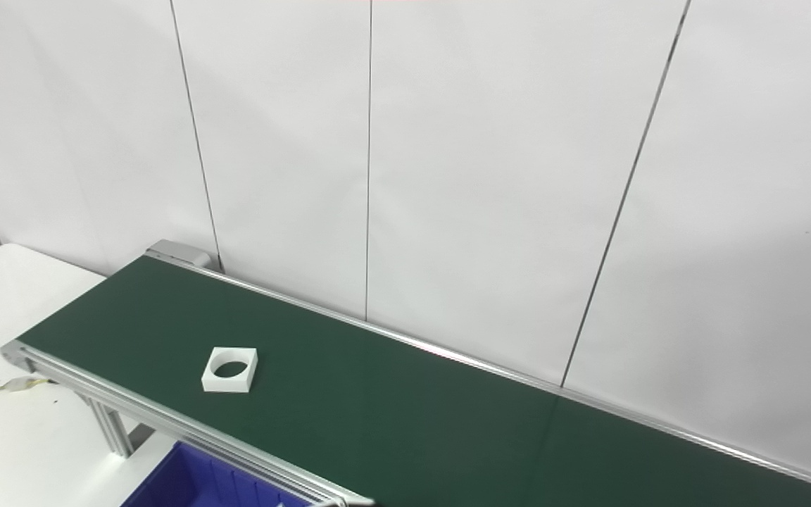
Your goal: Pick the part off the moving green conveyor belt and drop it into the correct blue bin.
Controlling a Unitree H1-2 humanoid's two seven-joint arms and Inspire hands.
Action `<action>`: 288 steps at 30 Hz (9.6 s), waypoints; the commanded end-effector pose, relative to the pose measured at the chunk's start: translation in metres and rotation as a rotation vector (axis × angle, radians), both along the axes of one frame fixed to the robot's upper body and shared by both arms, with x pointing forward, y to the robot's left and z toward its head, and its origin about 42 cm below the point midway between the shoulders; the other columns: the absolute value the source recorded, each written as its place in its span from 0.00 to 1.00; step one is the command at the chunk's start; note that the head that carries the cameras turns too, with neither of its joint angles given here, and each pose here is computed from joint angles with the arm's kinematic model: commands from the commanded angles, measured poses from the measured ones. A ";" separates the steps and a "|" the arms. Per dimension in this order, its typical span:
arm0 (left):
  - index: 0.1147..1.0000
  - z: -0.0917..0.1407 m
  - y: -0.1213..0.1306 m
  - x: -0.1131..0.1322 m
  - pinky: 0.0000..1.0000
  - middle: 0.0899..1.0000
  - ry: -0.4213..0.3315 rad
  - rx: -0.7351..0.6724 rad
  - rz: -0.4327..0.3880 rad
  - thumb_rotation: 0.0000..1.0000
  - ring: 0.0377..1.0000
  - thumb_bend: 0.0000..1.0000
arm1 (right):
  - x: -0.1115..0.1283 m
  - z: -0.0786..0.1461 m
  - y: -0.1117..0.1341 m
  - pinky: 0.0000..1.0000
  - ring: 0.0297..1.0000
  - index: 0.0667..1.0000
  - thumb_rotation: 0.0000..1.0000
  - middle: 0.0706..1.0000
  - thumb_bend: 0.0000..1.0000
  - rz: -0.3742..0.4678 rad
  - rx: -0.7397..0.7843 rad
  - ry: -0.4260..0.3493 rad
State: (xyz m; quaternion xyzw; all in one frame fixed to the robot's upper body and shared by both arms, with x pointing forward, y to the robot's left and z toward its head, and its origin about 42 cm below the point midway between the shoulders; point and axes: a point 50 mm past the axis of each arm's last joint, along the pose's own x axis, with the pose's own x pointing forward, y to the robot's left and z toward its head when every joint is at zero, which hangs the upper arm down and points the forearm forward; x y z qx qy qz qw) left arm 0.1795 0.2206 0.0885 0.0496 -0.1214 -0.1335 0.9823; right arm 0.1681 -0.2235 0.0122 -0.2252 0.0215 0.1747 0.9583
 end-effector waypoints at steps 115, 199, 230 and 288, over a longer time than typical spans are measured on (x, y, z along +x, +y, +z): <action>0.43 0.027 0.092 0.246 0.41 0.46 0.272 1.285 0.260 0.00 0.41 0.50 | 0.020 0.020 0.024 0.94 0.96 1.00 0.05 0.98 0.63 0.009 0.021 -0.085; 0.47 0.100 0.067 0.070 0.33 0.42 0.034 0.622 -0.093 0.00 0.37 0.49 | 0.016 0.088 0.058 0.80 0.86 1.00 0.44 0.90 0.82 -0.011 -0.021 -0.082; 0.49 0.000 0.000 0.048 0.42 0.42 0.179 0.771 -0.186 0.00 0.38 0.49 | 0.015 0.113 0.033 0.80 0.86 0.96 0.33 0.89 0.85 -0.017 -0.004 -0.092; 0.80 -0.030 0.012 0.013 0.76 0.83 0.058 0.197 -0.080 0.25 0.81 0.98 | -0.009 0.084 0.030 0.73 0.84 0.98 0.26 0.90 0.86 0.007 -0.097 0.009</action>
